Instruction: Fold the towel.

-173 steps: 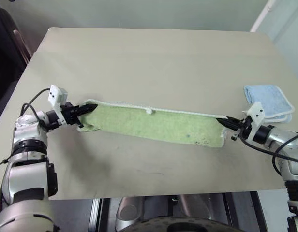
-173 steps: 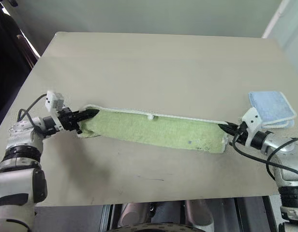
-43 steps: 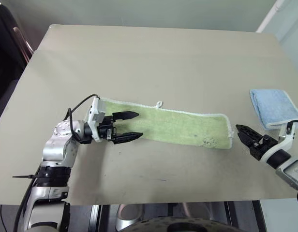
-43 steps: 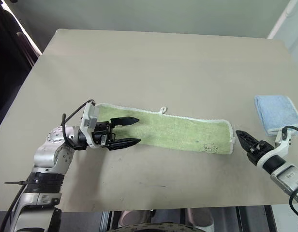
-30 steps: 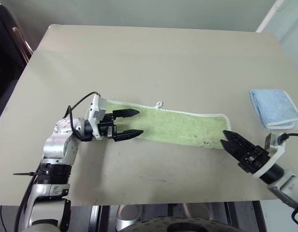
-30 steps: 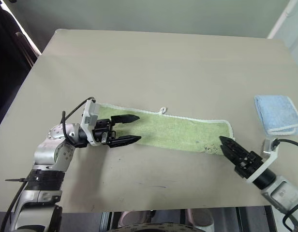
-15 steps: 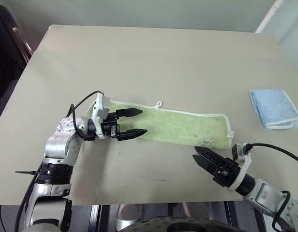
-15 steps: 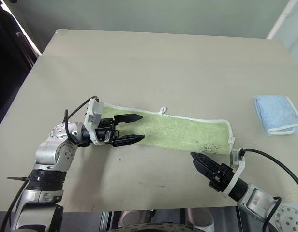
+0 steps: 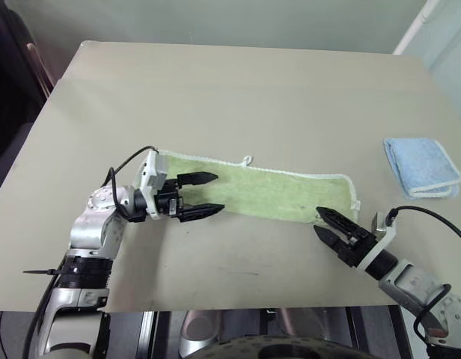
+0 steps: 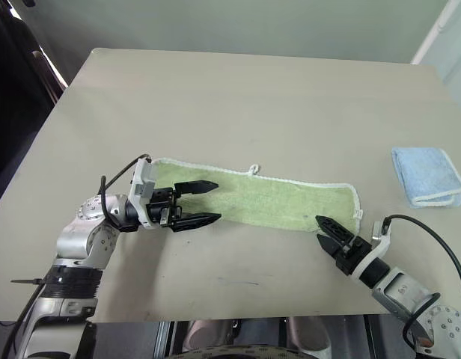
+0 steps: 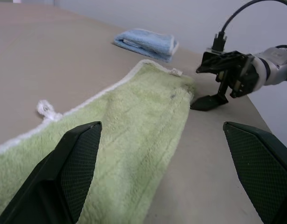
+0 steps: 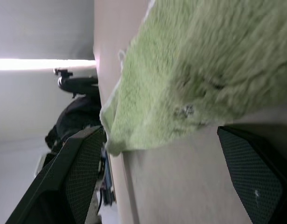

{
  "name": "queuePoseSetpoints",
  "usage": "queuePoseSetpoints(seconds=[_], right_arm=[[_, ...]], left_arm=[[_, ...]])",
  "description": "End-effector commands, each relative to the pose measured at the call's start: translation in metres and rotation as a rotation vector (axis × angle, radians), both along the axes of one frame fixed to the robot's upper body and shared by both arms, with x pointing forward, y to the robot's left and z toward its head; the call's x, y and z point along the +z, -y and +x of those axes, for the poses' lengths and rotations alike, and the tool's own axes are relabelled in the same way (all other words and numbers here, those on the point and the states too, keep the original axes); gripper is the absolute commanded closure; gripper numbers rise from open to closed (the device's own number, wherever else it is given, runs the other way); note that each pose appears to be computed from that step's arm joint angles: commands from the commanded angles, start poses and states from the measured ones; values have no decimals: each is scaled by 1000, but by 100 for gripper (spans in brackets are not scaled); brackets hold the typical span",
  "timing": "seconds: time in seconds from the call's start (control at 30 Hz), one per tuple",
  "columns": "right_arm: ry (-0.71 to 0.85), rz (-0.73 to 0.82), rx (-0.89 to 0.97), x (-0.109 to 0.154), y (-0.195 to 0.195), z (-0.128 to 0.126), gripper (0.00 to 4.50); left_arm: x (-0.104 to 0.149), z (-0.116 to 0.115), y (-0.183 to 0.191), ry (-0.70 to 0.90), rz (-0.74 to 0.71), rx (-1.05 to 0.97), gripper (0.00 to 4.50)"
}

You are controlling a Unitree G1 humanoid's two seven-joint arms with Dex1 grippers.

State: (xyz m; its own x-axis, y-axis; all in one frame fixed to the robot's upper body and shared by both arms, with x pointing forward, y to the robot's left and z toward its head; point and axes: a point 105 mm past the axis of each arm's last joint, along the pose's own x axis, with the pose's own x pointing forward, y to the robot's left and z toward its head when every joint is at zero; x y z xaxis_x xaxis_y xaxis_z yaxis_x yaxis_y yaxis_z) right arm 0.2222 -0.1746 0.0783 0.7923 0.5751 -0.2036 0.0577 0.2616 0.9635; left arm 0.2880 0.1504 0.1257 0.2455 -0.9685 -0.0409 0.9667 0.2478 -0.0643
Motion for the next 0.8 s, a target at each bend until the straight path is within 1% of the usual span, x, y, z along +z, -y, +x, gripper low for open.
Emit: queuePoseSetpoints(seconds=[0.03, 0.2, 0.3, 0.43, 0.73, 0.77, 0.8], right_arm=[[-38, -48, -148, -3, 32, 6, 38], [-83, -80, -257, -6, 59, 10, 38], [-75, -94, -279, -2, 66, 12, 38], [-50, -90, -296, 5, 68, 18, 38], [-49, -84, -264, 5, 57, 18, 38], [-46, -84, -254, 5, 55, 17, 73], [-45, -86, -245, 5, 53, 17, 90]], left_arm=[[3, 0, -3, 31, 1, -2, 0], [-2, 3, -7, 31, 3, 1, 0], [-5, 4, -8, 33, 2, 1, 0], [-8, 5, -10, 34, 1, -1, 0], [-14, 7, -19, 38, 9, 1, 0], [-14, 7, -19, 38, 9, 2, 0], [-15, 8, -20, 38, 10, 3, 0]])
